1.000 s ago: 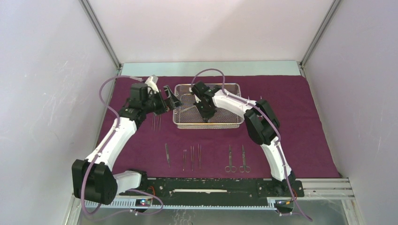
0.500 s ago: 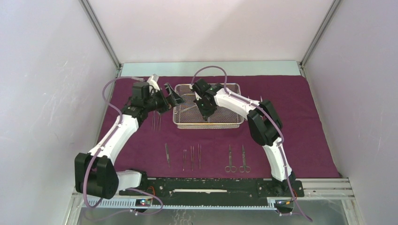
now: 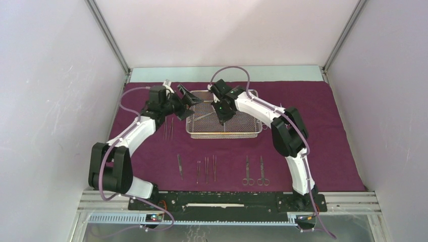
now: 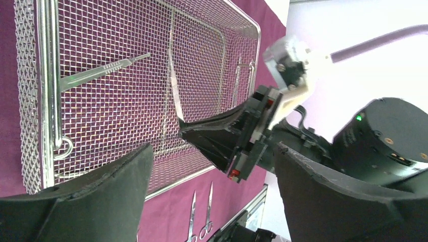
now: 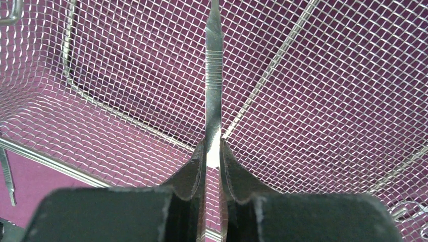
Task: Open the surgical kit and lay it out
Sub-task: Pick up the medical item from the container.
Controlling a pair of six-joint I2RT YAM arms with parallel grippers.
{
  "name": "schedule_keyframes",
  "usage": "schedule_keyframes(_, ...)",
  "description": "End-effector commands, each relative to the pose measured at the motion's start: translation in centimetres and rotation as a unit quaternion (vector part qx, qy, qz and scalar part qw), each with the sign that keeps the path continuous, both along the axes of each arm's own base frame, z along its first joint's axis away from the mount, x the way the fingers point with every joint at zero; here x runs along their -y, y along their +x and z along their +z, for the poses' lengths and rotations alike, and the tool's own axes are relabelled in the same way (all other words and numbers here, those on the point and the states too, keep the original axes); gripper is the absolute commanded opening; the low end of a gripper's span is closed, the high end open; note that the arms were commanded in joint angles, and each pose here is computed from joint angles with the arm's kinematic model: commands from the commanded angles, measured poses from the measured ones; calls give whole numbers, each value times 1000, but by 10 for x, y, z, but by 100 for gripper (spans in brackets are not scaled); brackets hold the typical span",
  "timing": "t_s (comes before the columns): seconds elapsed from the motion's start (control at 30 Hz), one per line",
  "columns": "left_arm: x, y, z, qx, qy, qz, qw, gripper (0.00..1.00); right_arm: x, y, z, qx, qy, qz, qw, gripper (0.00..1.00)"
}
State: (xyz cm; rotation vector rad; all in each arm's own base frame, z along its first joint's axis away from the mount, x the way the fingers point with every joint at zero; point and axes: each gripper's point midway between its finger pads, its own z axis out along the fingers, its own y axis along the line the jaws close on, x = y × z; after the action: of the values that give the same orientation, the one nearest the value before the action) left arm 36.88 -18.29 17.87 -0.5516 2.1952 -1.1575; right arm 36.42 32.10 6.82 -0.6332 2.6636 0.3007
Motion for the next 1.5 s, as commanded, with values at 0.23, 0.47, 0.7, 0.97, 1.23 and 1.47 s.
schedule_keyframes(0.23, 5, 27, -14, -22, -25, 23, 999, 84, -3, 7, 53, 36, 60, -18, 997, 10)
schedule_keyframes(0.47, 17, 38, -27, -34, -18, 14, 999, 79, -5, 3, 62, 35, 77, -17, 996, 10)
schedule_keyframes(0.7, 38, 47, -29, -35, -16, -3, 999, 75, -5, -1, 67, 32, 88, -16, 996, 10)
schedule_keyframes(0.97, 53, 60, -37, -40, -13, -14, 999, 70, -4, -5, 73, 31, 97, -15, 995, 10)
schedule_keyframes(1.23, 76, 71, -40, -38, -29, -29, 998, 62, -2, -7, 76, 27, 105, -15, 994, 10)
schedule_keyframes(1.47, 91, 70, -50, -48, -42, -39, 997, 54, -1, -8, 76, 26, 106, -16, 994, 10)
